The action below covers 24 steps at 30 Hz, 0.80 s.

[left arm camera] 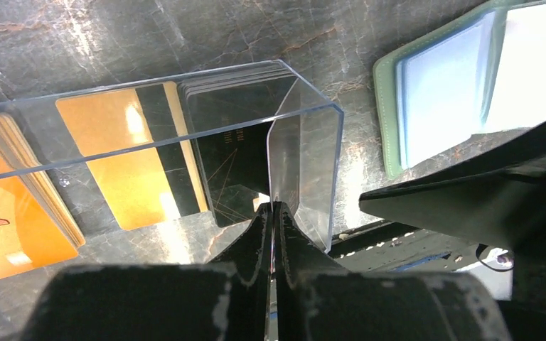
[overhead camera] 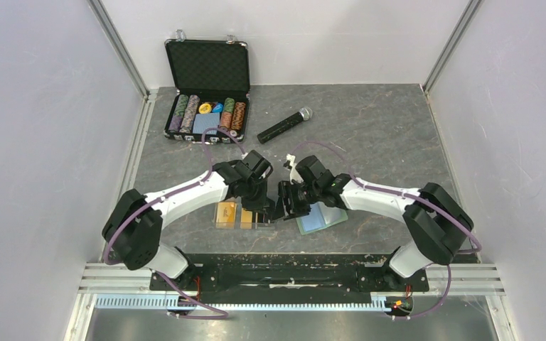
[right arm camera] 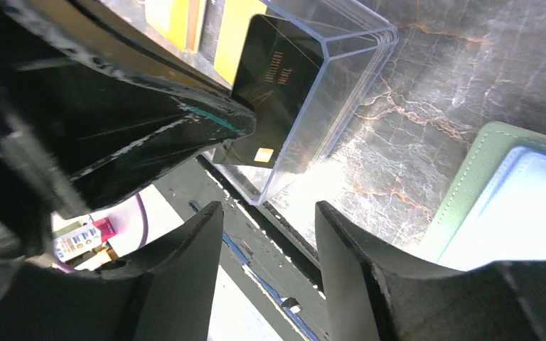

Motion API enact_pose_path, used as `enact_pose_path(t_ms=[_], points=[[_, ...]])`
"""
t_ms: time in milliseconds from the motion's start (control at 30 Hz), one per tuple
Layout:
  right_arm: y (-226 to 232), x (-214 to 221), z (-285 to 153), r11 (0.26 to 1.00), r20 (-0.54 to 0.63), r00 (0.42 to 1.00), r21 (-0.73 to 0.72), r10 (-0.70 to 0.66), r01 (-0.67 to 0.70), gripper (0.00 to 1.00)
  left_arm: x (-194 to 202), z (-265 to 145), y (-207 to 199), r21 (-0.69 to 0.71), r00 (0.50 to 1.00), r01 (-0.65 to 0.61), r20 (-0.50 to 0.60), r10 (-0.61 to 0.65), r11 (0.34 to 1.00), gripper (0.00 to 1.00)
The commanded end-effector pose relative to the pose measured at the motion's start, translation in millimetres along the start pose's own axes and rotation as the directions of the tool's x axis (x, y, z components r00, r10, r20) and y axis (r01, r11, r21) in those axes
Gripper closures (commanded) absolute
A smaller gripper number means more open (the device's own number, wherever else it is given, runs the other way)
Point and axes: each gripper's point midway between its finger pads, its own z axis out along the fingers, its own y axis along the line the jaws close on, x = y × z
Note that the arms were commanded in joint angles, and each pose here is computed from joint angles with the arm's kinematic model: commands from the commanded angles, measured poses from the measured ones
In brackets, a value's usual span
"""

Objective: Put the credit cards into the card holder
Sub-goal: Pick up the credit card from the storage box.

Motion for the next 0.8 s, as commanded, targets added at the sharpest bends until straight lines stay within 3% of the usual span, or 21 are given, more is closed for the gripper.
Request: enact_pose_path(t_ms=[0, 233, 467, 600, 767], points=[[19.8, -30.7, -28.0, 0.998, 0.116, 0.991, -0.021, -0.059, 0.061, 0.45, -6.2, -2.1, -1.8, 0.018, 0.998, 0.031, 0.055, -0.032, 0.999, 0.98], [22.4, -54.2, -64.0, 0.996, 0.224, 0.972, -0.044, -0.065, 0.076, 0.27, -29.0, -57.9, -6.0, 0.062, 0.972, 0.048, 0.228, -0.061, 0.997, 0.98], [28.3, -75.8, -109.2, 0.982, 0.340, 0.938, -0.143, -0.069, 0.124, 0.13, -35.3, -105.6, -32.4, 0.281, 0.946, 0.008, 0.310, -0.099, 0.960, 0.98], [38.8, -86.1, -133.9, 0.956, 0.412, 0.909, -0.237, -0.064, 0.175, 0.11, -32.5, -120.1, -60.2, 0.480, 0.945, -0.033, 0.301, -0.129, 0.877, 0.98], [62.2, -84.2, -146.8, 0.903, 0.417, 0.905, -0.350, -0.088, 0.248, 0.13, -30.7, -140.7, -93.9, 0.694, 0.944, -0.081, 0.283, -0.167, 0.716, 0.98]])
